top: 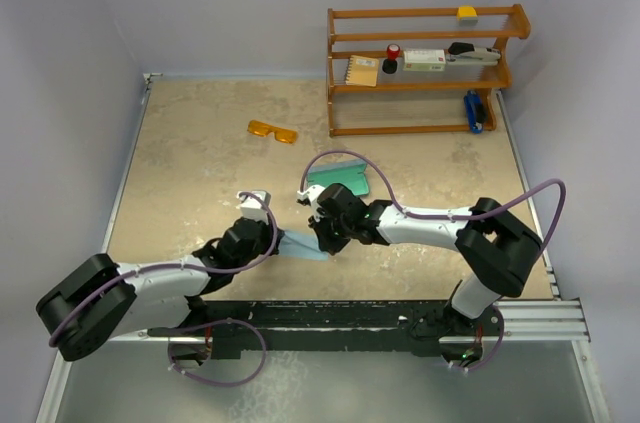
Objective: Organize the sunglasses
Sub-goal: Fold the glasses cleaning cloth at the center of the board.
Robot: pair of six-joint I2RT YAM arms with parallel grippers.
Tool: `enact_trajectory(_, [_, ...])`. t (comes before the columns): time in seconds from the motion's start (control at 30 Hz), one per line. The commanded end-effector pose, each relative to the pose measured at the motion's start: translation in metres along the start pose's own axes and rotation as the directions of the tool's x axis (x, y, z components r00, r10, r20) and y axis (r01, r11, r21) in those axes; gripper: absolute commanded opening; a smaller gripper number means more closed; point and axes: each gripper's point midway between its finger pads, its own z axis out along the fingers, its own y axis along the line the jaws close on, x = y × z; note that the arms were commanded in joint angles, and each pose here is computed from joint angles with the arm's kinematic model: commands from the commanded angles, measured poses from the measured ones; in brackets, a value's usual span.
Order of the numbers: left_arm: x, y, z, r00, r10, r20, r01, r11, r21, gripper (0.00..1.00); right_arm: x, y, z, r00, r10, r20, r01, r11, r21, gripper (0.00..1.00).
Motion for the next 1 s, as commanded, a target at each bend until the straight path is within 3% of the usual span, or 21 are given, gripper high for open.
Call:
enact_trajectory(0.0, [-0.025, -0.014, 0.006, 0.997, 0.001, 0.076, -0.002, 1.0, 0.022, 0.0, -0.015, 0.001, -0.002, 1.0, -0.008, 0.029, 0.007, 1.0, 0.015, 0.0])
enact_trajectory(0.4, [-0.058, -0.032, 0.017, 0.989, 0.046, 0.14, -0.051, 0.998, 0.032, 0.0, -0.026, -0.013, -0.016, 0.997, -0.008, 0.078, 0.0, 0.994, 0.107, 0.0])
enact_trajectory(0.53, [-0.061, -0.036, 0.022, 0.988, 0.053, 0.145, -0.059, 0.998, 0.037, 0.0, -0.05, -0.018, -0.025, 0.991, -0.024, 0.129, 0.005, 0.99, 0.142, 0.0])
enact_trajectory(0.97, [-0.063, -0.033, 0.027, 0.984, 0.063, 0.166, -0.067, 0.998, 0.019, 0.0, -0.065, -0.041, -0.024, 0.989, -0.017, 0.148, -0.011, 0.983, 0.185, 0.0])
